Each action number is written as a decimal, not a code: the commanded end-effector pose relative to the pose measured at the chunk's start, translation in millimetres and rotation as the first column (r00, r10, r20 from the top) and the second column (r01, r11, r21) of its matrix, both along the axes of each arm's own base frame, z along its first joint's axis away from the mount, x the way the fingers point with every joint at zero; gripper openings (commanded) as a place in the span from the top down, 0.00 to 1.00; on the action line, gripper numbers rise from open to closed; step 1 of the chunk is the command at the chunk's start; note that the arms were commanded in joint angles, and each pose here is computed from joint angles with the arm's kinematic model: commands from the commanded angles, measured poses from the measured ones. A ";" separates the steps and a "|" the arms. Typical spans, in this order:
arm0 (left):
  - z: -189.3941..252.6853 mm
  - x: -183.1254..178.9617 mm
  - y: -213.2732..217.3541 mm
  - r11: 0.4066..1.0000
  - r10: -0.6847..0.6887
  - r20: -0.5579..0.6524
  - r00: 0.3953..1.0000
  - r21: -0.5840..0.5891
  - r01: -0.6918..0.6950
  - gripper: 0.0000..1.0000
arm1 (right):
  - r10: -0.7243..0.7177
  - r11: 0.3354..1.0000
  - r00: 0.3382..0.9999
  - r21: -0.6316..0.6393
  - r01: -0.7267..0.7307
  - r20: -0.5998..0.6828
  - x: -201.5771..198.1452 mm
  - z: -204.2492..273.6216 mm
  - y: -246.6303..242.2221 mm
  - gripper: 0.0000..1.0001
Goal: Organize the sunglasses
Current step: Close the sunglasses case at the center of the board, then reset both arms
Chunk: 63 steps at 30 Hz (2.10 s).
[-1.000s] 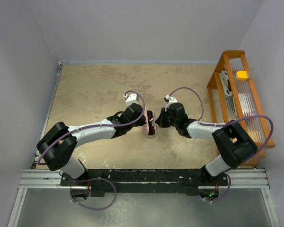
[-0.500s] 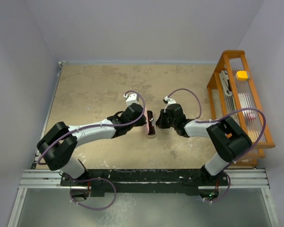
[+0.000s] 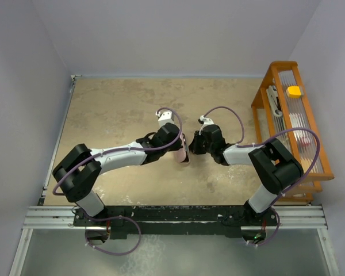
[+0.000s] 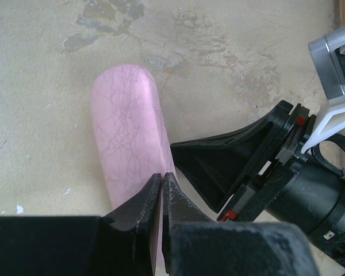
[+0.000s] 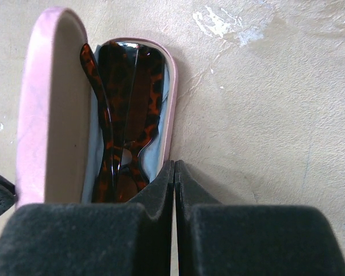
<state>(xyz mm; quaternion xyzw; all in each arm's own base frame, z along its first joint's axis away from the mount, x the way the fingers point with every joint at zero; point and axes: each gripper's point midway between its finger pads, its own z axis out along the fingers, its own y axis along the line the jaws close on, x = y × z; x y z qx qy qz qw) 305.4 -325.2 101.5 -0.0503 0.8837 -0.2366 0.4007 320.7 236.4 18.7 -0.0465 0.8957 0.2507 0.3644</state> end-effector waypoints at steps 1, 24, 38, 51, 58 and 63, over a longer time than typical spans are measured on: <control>-18.5 -3.9 -13.4 0.998 -0.045 -0.042 0.998 0.035 0.047 0.99 | 0.037 0.999 0.999 0.012 -0.037 0.003 -1.2 0.9 7.5 1.00; 14.0 3.4 0.1 0.994 -0.022 0.054 0.998 0.106 0.016 0.96 | 0.016 1.000 1.000 0.009 -0.016 0.021 -2.9 6.6 1.6 0.98; 74.1 16.7 44.7 0.981 0.058 0.284 0.957 0.164 -0.108 0.59 | -0.011 1.000 0.996 -0.009 0.012 0.085 0.4 23.5 -7.8 0.76; 100.6 12.8 85.9 0.954 0.179 0.353 0.918 0.165 -0.249 0.46 | -0.057 0.997 0.987 -0.039 0.063 0.149 0.3 37.8 -23.5 0.39; 99.6 5.3 97.7 0.952 0.182 0.360 0.915 0.167 -0.256 0.43 | -0.079 0.994 0.982 -0.059 0.090 0.172 0.0 43.0 -32.0 0.01; 101.8 0.8 96.0 0.964 0.158 0.365 0.918 0.145 -0.223 0.38 | -0.087 0.993 0.980 -0.061 0.099 0.178 -1.3 44.5 -34.6 0.01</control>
